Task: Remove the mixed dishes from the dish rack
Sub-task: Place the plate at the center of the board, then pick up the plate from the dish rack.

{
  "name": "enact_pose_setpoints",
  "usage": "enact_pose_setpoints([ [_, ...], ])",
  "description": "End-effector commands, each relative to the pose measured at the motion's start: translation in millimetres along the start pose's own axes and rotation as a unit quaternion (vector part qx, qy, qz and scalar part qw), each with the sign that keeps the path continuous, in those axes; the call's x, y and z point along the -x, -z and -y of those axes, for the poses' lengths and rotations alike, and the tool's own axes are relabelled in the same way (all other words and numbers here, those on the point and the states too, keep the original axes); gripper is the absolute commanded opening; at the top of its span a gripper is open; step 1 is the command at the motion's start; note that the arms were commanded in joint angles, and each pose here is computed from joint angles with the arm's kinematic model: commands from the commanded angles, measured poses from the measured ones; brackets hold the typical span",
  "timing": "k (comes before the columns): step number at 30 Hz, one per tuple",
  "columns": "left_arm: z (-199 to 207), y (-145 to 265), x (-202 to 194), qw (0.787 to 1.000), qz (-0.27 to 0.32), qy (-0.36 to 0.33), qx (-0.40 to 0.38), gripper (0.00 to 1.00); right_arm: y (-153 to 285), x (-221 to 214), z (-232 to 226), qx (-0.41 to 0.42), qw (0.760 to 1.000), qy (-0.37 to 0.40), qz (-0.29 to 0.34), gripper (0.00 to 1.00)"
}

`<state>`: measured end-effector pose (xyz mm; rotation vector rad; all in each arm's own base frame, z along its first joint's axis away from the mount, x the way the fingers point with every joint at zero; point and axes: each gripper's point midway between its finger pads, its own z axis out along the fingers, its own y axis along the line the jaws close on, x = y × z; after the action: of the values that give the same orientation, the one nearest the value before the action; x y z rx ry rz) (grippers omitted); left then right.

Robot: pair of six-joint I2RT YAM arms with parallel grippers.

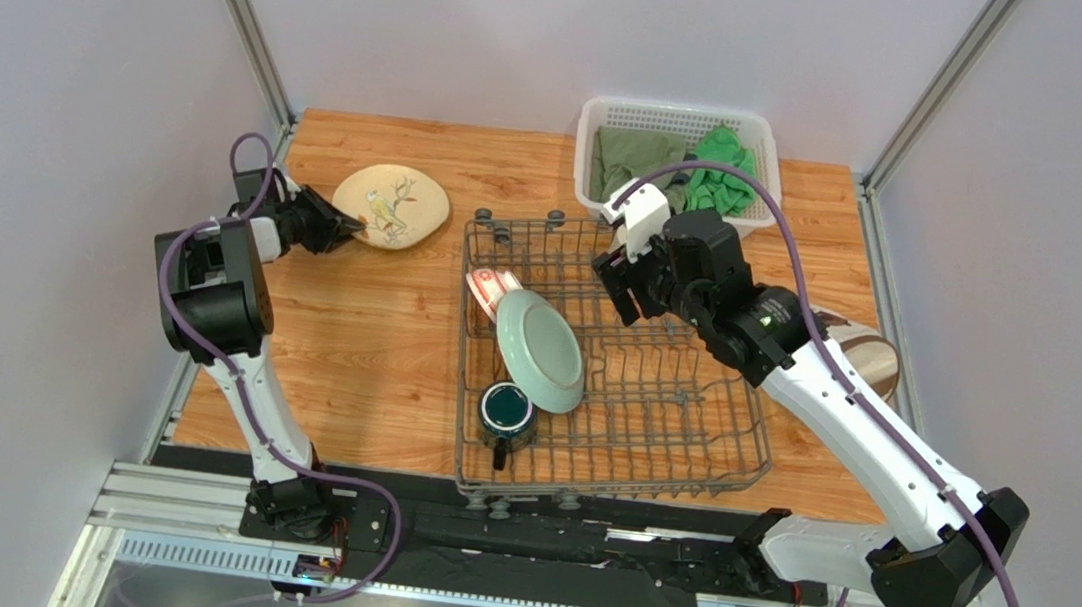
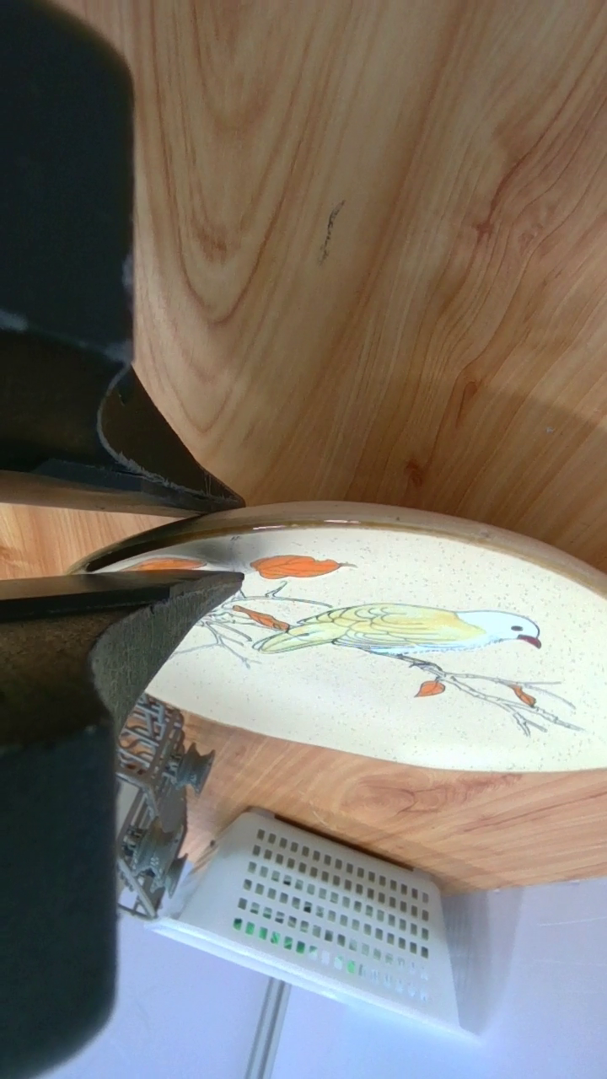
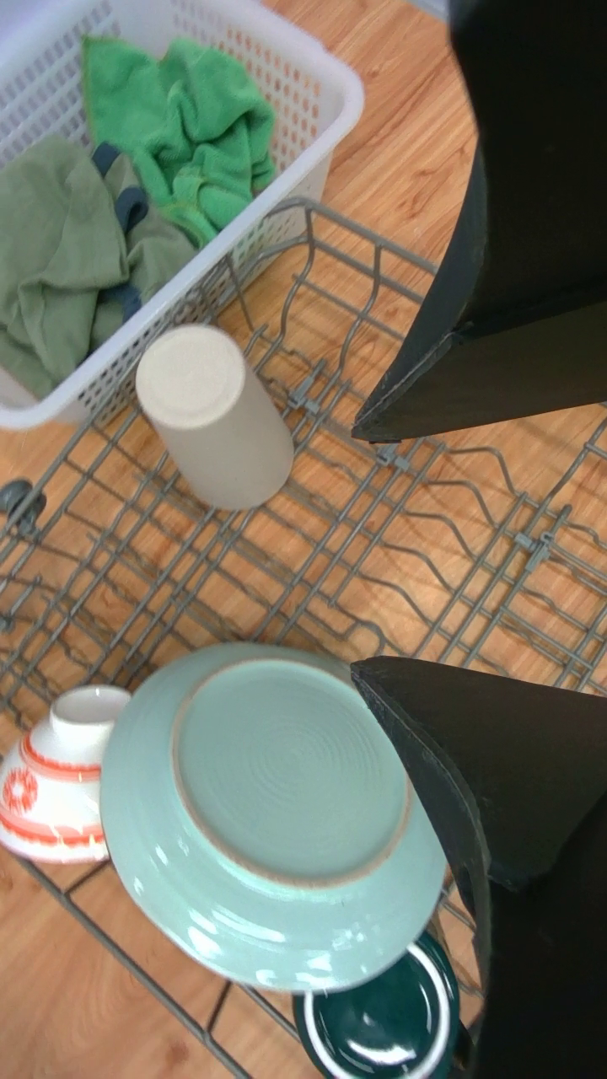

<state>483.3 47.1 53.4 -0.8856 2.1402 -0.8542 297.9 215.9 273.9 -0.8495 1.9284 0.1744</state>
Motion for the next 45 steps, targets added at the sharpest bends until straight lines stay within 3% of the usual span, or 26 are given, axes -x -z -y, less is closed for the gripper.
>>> enact_pose_setpoints([
  [1, 30.2, 18.9, 21.2, 0.997, 0.032, -0.053, -0.038, 0.31, 2.7, -1.8, -30.4, 0.047, 0.999, 0.012, 0.003, 0.68],
  [10, 24.7, 27.1, 19.7, 0.997, 0.035, -0.074, -0.014, 0.36, 8.9, -25.6, -90.4, 0.139, 0.988, 0.069, -0.01, 0.68],
  [19, 13.0, 27.2, 13.9, 0.996, 0.028, -0.087, 0.007, 0.41, 8.0, -54.2, -125.7, 0.177, 0.98, 0.092, -0.029, 0.68],
  [25, 5.3, 29.8, 10.3, 0.995, 0.023, -0.089, 0.025, 0.48, 3.8, -50.8, -135.8, 0.171, 0.981, 0.091, -0.033, 0.67],
  [36, 8.6, 40.7, 10.7, 0.993, 0.027, -0.105, 0.038, 0.71, -24.0, -41.4, -149.1, 0.112, 0.989, 0.086, -0.052, 0.67],
  [45, 13.7, 54.6, 9.0, 0.991, 0.028, -0.123, 0.046, 0.75, -31.5, -36.6, -171.7, 0.116, 0.987, 0.098, -0.06, 0.67],
])
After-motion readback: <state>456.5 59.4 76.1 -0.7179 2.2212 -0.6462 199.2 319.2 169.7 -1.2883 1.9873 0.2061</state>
